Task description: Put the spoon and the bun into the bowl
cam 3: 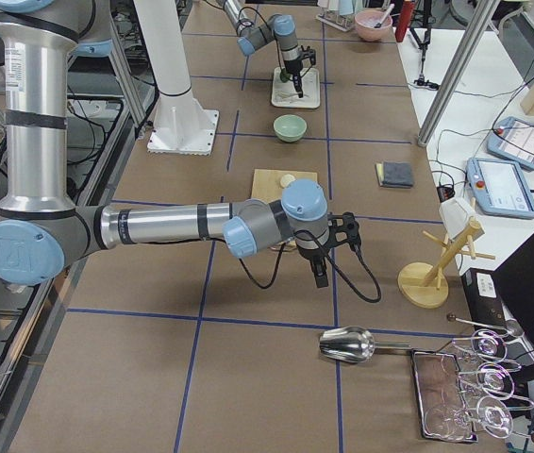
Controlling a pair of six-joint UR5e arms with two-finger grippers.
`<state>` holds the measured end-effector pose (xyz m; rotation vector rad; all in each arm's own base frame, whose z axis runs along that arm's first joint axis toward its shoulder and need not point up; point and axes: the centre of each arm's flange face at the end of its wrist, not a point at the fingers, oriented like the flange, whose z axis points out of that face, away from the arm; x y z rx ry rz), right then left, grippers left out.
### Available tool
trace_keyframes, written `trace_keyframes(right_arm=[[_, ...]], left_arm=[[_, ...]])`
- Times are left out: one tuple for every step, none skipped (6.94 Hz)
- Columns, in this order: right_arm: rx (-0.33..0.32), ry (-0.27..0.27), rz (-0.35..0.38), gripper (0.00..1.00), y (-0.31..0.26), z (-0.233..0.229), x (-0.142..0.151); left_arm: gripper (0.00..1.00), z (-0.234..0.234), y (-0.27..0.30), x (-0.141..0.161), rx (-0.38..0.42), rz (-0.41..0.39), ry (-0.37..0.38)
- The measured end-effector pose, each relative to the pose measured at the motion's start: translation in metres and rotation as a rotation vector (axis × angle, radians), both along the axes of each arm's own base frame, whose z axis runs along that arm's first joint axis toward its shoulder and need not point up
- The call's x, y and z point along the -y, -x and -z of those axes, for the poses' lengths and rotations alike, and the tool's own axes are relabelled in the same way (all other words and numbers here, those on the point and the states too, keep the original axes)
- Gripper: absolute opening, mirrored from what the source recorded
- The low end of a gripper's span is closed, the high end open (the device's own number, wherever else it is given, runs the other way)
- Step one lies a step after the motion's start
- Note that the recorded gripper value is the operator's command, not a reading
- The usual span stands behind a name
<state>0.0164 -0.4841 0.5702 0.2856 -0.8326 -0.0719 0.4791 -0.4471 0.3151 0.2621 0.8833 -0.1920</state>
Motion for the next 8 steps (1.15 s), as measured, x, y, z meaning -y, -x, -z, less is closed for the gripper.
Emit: trace_keyframes(right_arm=[[0.000,0.001,0.000,1.00,0.000,0.000,0.000],[0.000,0.002,-0.001,1.00,0.000,0.000,0.000],[0.000,0.003,-0.001,1.00,0.000,-0.001,0.000],[0.000,0.003,-0.001,1.00,0.000,-0.001,0.000],[0.000,0.003,-0.001,1.00,0.000,0.000,0.000],[0.000,0.002,-0.001,1.00,0.000,0.000,0.000],[0.000,0.002,-0.001,1.00,0.000,0.000,0.000],[0.000,0.001,-0.001,1.00,0.000,0.000,0.000]], left_arm=[[0.00,0.041,-0.013,0.008,0.009,0.039,0.062],[0.00,0.078,-0.023,0.013,0.016,0.076,0.119],[0.00,0.106,-0.035,0.019,0.018,0.112,0.172],[0.00,0.124,-0.054,0.029,0.021,0.151,0.220],[0.00,0.136,-0.076,0.035,0.031,0.185,0.252],[0.00,0.140,-0.094,0.032,0.040,0.203,0.269],[0.00,0.142,-0.105,0.027,0.045,0.209,0.276],[0.04,0.145,-0.111,0.023,0.045,0.208,0.277]])
